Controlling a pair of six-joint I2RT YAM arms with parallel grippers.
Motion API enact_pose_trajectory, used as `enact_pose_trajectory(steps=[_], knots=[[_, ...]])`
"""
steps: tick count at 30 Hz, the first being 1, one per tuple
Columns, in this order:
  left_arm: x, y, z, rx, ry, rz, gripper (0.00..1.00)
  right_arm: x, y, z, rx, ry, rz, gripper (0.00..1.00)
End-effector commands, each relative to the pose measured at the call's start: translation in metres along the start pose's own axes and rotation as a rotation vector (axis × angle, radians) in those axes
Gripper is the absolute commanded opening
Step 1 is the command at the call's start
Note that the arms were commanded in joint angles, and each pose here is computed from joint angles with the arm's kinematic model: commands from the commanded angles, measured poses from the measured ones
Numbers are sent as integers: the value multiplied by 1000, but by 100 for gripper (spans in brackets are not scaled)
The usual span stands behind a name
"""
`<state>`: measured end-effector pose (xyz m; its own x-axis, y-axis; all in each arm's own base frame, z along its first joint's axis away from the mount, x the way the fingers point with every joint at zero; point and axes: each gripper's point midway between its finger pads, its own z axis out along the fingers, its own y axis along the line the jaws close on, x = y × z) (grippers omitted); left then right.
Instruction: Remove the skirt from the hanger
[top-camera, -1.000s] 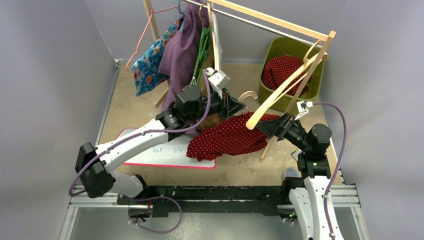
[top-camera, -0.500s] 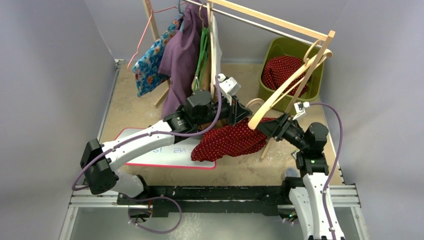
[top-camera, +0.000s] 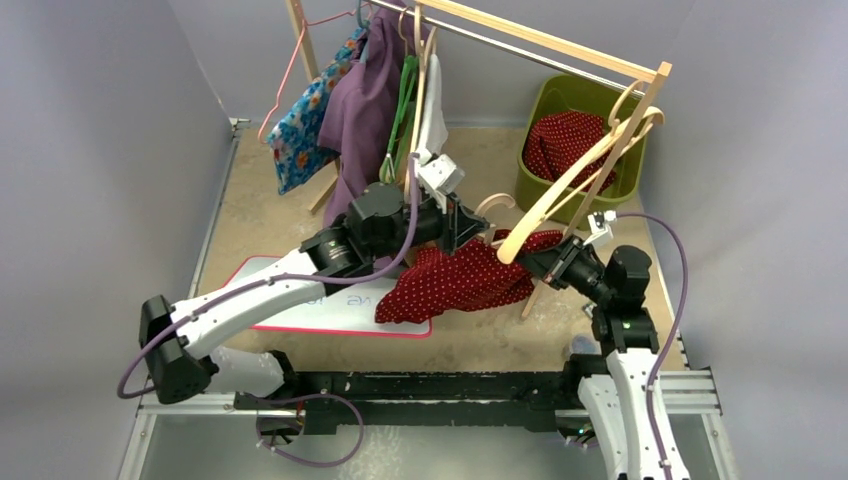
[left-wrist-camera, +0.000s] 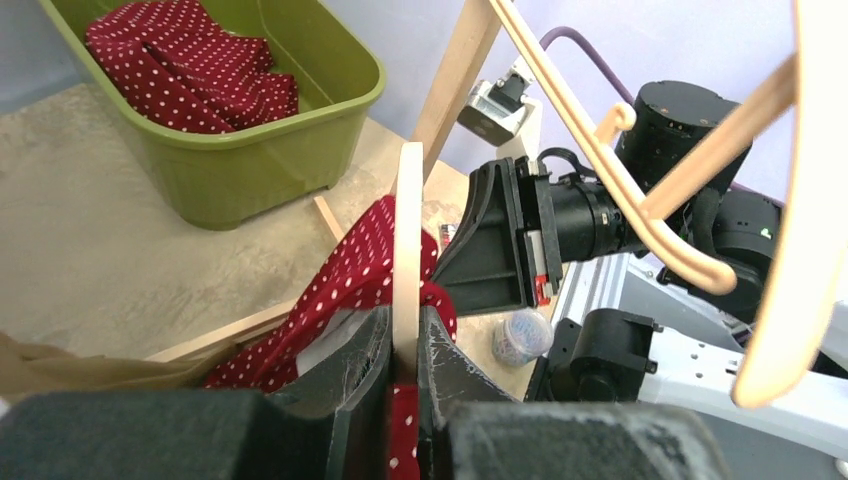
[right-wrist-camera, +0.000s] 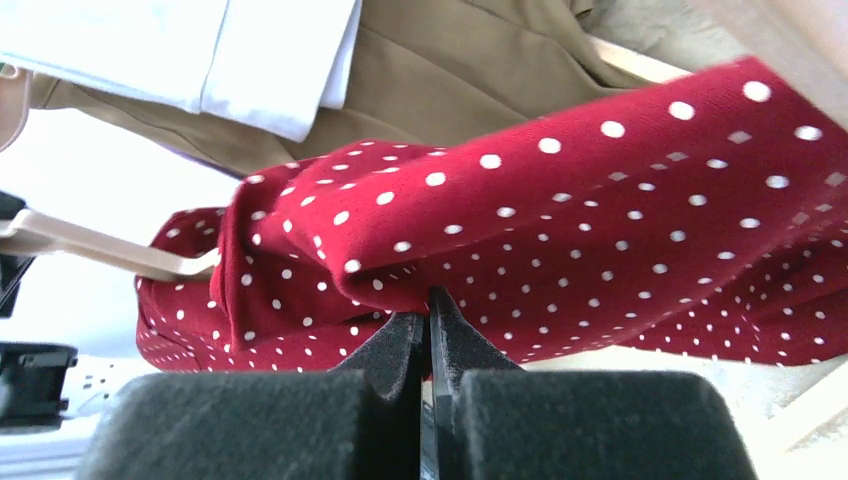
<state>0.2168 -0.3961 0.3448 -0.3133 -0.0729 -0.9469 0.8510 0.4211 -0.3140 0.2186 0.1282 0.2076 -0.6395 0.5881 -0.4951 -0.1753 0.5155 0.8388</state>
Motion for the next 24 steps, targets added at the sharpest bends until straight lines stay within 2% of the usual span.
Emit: enact_pose_trajectory(steps=[1,8,19,21,24], knots=[[-53,-17,-40,6,-147,59,0,-25,-4,-11,123,-123,-61,0],[-53,-7,-78,-73,-166,61,0,-44,-36,-28,365,-236,-26,0],[-48,5,-109,-159,-146,80,0,-68,-35,-46,480,-331,-66,0],[-47,3,-109,-153,-141,79,0,-75,-18,-47,423,-332,-149,0],[-43,5,-98,-151,-112,84,0,-68,28,-37,194,-238,-332,0]])
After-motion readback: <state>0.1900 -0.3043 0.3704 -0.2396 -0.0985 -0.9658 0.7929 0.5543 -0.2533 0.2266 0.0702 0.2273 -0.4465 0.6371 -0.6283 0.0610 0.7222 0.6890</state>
